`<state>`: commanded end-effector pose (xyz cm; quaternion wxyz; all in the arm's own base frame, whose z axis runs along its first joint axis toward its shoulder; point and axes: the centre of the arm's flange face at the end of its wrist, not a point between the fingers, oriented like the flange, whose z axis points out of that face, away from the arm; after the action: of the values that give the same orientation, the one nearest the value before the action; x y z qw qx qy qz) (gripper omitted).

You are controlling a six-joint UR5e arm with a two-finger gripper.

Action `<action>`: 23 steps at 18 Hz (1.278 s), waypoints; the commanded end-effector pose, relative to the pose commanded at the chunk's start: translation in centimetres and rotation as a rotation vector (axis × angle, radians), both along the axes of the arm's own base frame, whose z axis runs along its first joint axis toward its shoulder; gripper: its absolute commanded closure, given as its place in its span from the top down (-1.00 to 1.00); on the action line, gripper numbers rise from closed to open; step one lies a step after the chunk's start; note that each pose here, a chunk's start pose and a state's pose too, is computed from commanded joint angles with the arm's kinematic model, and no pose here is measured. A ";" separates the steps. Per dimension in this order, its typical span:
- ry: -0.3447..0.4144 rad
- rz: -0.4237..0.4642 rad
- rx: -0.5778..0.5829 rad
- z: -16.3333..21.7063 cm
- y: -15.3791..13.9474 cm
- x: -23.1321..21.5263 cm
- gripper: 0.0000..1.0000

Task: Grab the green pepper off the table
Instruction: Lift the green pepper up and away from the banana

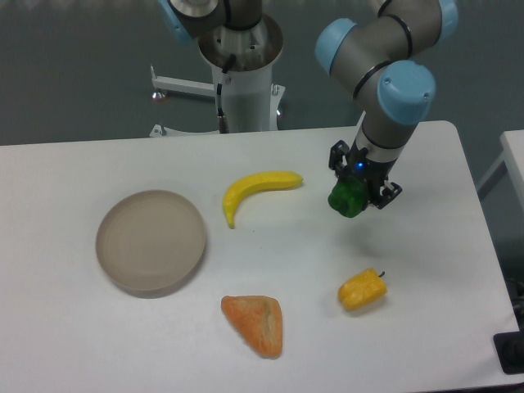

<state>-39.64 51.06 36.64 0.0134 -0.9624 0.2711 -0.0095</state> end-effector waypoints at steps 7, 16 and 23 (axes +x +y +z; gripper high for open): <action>0.024 -0.032 0.021 1.0 0.6 -0.7 -0.55; 0.022 -0.046 0.012 0.7 0.6 -0.4 -0.54; 0.020 -0.048 0.009 0.4 0.7 -0.3 -0.54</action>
<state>-39.91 51.73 37.08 0.0147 -0.9557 0.2940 0.0012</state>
